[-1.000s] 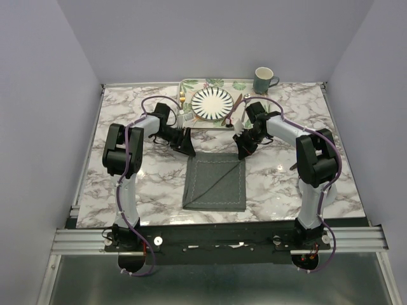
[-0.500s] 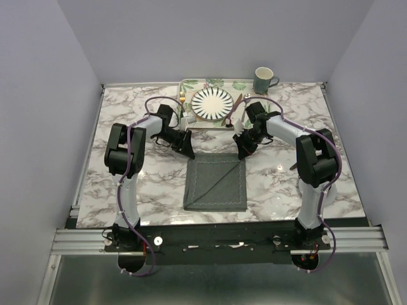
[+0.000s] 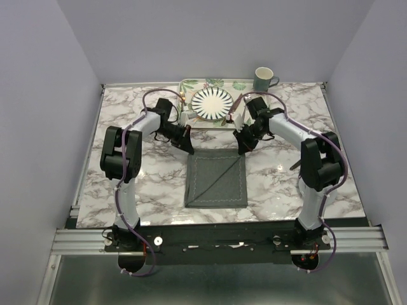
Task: Fold the napkin into a case and place the utensils inside
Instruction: Pick up the upper triangle-folded napkin from the center of the board, then turn over the upper triangle folded napkin at the center of the board.
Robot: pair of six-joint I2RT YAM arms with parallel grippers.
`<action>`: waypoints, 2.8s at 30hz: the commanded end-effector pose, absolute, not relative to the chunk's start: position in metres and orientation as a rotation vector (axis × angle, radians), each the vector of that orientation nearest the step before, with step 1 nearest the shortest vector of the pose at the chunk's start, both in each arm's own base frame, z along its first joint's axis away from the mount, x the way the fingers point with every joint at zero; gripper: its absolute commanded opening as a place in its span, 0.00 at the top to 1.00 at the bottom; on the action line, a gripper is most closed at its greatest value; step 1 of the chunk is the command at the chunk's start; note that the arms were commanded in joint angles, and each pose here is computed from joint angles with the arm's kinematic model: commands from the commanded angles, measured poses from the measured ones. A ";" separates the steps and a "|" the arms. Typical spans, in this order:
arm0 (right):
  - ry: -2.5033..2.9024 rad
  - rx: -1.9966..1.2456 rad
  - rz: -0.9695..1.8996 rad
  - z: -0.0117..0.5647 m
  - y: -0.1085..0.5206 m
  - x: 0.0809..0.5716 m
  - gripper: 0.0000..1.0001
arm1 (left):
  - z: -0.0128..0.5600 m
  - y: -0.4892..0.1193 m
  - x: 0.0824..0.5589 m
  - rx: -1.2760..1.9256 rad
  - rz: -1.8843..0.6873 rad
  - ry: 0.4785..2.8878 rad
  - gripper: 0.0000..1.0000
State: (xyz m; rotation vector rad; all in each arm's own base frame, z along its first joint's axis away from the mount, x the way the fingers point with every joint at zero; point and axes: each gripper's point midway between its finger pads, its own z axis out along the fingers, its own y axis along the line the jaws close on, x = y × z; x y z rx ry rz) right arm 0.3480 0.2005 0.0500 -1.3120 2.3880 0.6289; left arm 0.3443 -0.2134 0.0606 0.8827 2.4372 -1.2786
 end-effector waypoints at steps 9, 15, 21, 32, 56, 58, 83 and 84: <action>1.966 -1.291 0.374 0.220 0.190 0.417 1.00 | 0.257 -0.208 0.415 1.069 -0.970 1.902 1.00; 1.715 -1.413 0.381 0.254 0.196 0.382 0.99 | 0.269 -0.199 0.371 1.276 -0.872 1.701 1.00; 1.695 -1.602 0.379 0.168 0.189 0.307 0.99 | 0.186 -0.198 0.291 1.465 -0.933 1.726 1.00; 1.645 -1.907 0.422 0.054 0.190 0.177 0.99 | 0.074 -0.201 0.161 1.778 -0.990 1.816 1.00; 1.951 -1.693 0.440 0.097 0.216 0.179 0.44 | 0.138 -0.201 0.265 0.896 -0.903 2.217 0.46; 2.004 -1.664 0.465 0.097 0.223 0.182 0.48 | 0.126 -0.199 0.287 0.741 -0.901 2.307 0.45; 2.186 -2.009 0.284 -0.013 0.185 0.177 0.62 | 0.054 -0.192 0.337 0.214 -0.936 2.575 0.69; 2.175 -2.016 0.263 -0.014 0.185 0.180 0.62 | 0.061 -0.191 0.343 0.225 -0.920 2.534 0.82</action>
